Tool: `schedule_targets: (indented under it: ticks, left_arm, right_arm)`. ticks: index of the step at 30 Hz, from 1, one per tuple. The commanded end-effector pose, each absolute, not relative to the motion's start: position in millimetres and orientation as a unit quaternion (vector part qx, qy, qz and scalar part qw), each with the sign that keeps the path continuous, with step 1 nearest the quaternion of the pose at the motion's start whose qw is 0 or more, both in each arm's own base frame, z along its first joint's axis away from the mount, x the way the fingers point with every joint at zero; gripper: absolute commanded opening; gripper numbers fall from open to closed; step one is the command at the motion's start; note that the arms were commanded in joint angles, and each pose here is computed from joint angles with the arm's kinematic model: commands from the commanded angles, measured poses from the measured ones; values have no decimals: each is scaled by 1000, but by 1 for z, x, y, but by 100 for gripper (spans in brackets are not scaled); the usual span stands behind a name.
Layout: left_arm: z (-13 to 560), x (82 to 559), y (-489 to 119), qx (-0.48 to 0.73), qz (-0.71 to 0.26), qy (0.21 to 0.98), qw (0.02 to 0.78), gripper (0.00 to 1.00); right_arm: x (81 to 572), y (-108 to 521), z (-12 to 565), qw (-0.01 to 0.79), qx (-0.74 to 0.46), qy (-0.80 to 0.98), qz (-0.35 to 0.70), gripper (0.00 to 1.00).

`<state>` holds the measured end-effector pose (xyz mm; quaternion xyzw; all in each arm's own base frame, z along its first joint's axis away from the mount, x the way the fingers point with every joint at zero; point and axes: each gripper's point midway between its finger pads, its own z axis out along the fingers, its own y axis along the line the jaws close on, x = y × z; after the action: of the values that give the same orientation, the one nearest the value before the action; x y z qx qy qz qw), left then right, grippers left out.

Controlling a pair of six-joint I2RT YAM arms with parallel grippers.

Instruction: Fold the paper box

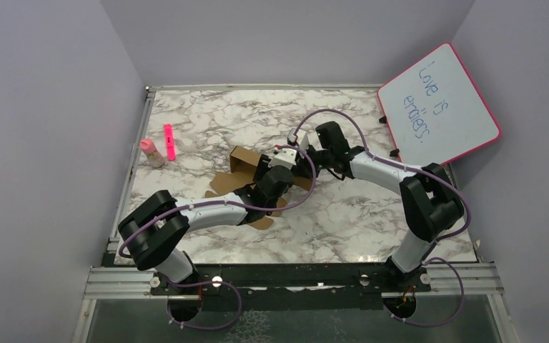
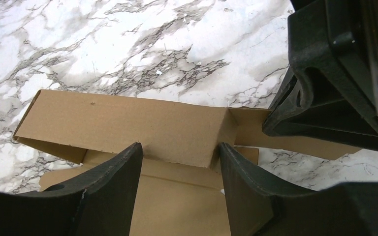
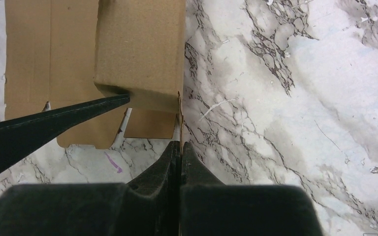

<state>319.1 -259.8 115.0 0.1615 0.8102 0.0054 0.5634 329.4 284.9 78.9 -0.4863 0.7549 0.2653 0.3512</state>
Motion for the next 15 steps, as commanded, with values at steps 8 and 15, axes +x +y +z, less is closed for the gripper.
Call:
schedule_targets:
  ticks: [8, 15]
  left_arm:
    - [95, 316, -243, 132, 29, 812, 567, 51]
    - [99, 313, -241, 128, 30, 802, 582, 51]
  right_arm:
    - [320, 296, 86, 345, -493, 748, 278, 2]
    - [320, 298, 88, 348, -495, 748, 272, 2]
